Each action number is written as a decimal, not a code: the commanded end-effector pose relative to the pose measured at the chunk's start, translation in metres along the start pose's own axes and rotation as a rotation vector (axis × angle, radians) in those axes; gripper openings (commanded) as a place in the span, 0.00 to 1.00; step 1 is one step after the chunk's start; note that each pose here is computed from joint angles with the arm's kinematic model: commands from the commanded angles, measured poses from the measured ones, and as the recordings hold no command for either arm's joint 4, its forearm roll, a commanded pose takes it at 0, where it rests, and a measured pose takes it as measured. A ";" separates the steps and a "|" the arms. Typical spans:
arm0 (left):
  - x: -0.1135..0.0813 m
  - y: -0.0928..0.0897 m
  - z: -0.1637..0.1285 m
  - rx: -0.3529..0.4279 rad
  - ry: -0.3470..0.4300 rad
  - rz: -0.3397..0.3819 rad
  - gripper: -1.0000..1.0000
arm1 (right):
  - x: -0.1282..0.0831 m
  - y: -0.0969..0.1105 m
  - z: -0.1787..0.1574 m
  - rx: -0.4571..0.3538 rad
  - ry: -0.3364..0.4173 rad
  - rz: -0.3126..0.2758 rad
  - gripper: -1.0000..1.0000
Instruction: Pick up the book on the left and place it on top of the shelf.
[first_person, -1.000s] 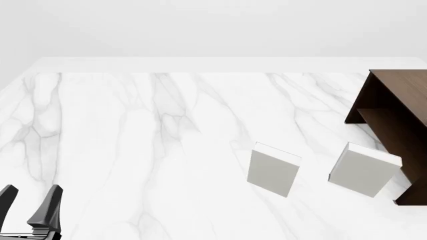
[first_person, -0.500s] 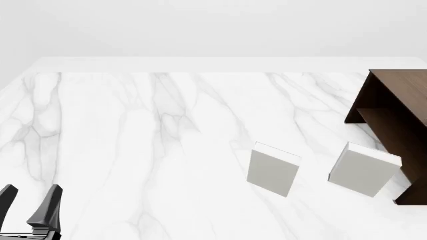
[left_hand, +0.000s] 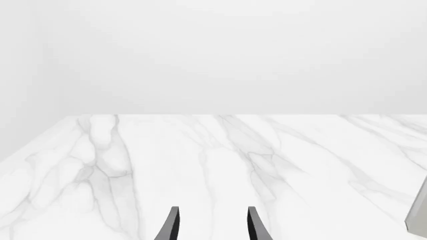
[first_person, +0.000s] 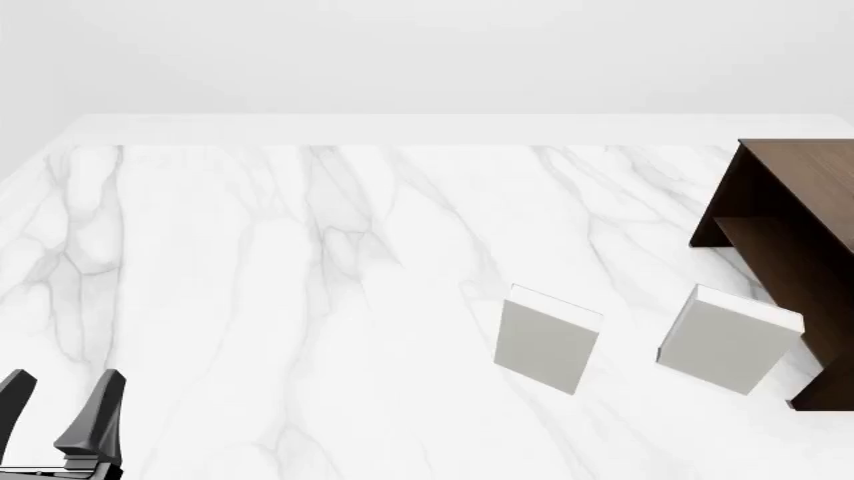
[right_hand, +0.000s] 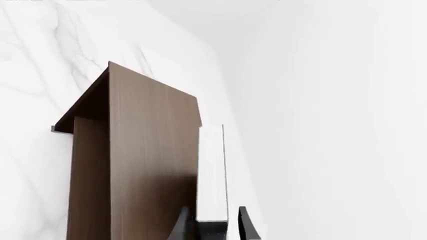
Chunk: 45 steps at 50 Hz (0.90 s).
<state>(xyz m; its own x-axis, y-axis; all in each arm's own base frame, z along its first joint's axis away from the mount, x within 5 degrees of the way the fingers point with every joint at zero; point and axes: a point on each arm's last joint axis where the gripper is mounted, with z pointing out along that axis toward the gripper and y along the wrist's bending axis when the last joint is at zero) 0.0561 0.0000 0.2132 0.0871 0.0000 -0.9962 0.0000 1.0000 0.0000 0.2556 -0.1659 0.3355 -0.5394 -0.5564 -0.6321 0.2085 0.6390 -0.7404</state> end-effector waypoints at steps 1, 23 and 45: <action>0.000 0.000 0.000 0.000 0.000 0.000 1.00 | 0.007 0.006 0.012 -0.027 0.028 -0.001 1.00; 0.000 0.000 0.000 0.000 0.000 0.000 1.00 | -0.011 0.015 -0.016 -0.067 -0.025 0.057 1.00; 0.000 0.000 0.000 0.000 0.000 0.000 1.00 | -0.023 0.025 -0.059 -0.093 -0.098 0.112 1.00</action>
<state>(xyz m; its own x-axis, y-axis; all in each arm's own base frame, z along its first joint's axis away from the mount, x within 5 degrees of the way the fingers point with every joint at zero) 0.0561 0.0000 0.2132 0.0871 0.0000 -0.9962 0.0000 1.0000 0.0000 0.2329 -0.1163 0.3410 -0.4632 -0.5333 -0.7079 0.1783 0.7263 -0.6638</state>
